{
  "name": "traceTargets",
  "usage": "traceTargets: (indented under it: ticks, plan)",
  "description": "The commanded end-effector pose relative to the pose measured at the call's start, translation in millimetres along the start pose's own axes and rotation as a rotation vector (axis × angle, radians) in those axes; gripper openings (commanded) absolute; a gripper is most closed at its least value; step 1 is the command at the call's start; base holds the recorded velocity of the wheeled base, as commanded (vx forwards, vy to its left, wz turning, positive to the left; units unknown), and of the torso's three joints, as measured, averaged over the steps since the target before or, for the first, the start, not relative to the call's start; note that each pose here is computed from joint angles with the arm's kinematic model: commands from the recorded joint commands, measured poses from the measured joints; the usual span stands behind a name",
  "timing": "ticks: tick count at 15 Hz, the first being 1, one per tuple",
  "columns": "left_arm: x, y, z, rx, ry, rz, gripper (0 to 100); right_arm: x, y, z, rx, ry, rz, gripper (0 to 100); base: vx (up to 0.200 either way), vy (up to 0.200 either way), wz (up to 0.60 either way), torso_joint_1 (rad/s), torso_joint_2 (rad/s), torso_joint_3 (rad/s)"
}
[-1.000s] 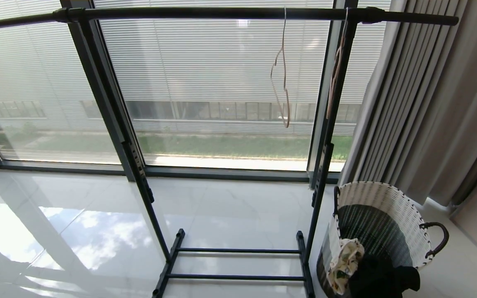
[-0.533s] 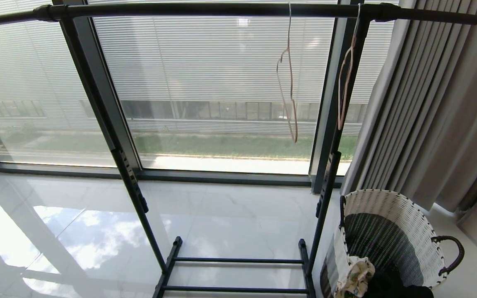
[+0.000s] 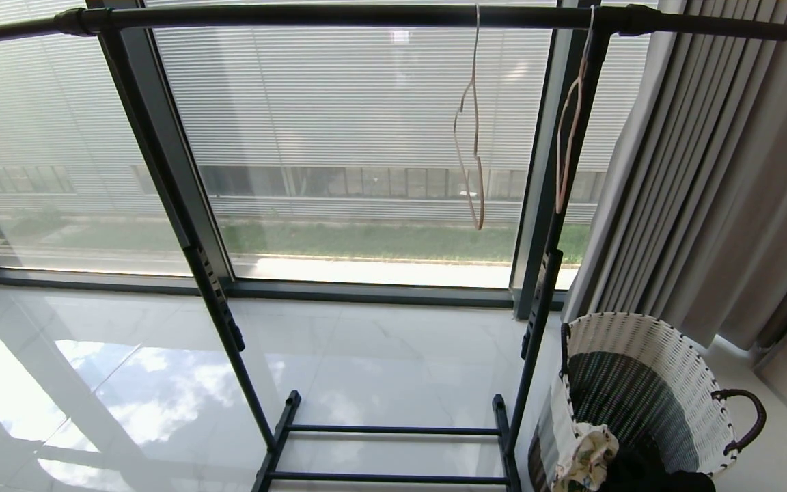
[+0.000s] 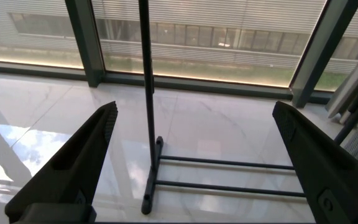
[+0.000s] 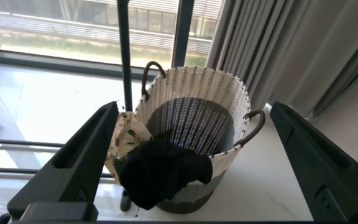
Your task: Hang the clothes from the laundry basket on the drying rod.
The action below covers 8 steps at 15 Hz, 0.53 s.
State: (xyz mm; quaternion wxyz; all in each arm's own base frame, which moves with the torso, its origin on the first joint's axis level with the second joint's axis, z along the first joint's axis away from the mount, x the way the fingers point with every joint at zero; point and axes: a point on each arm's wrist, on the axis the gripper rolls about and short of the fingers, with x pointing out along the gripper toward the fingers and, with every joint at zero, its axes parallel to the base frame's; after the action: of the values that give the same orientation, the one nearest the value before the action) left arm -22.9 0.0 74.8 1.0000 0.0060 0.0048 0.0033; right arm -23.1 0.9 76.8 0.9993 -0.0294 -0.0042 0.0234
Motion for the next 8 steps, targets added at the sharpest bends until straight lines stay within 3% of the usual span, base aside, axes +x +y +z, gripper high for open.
traceTargets:
  ticks: [1, 2, 4, 5, 6, 8]
  plan:
    - [0, 0.0, 0, 0.0, 0.001, 0.001, 100, -3, -0.5, 21.8, 0.002, -0.054, 0.048, 100, 0.0, 0.0, 0.0, 0.0, 0.0, 0.0]
    - [0, 0.0, 0, 0.0, 0.001, 0.001, 100, -1, -1.8, 41.0, 0.003, -0.045, 0.084, 100, 0.0, 0.0, 0.0, 0.0, 0.0, 0.0]
    - [0, 0.0, 0, 0.0, 0.001, 0.001, 100, 20, -3.5, 65.0, -0.079, 0.077, 0.113, 100, 0.0, 0.0, 0.0, 0.0, 0.0, 0.0]
    - [0, 0.0, 0, 0.0, 0.001, 0.001, 100, 55, -4.4, 80.1, -0.218, 0.241, 0.149, 100, 0.0, 0.0, 0.0, 0.0, 0.0, 0.0]
    - [0, 0.0, 0, 0.0, 0.001, 0.001, 100, 82, -5.0, 86.7, -0.309, 0.343, 0.174, 100, 0.0, 0.0, 0.0, 0.0, 0.0, 0.0]
    - [0, 0.0, 0, 0.0, 0.001, 0.001, 100, 134, -5.8, 77.1, -0.511, 0.565, 0.252, 100, 0.0, 0.0, 0.0, 0.0, 0.0, 0.0]
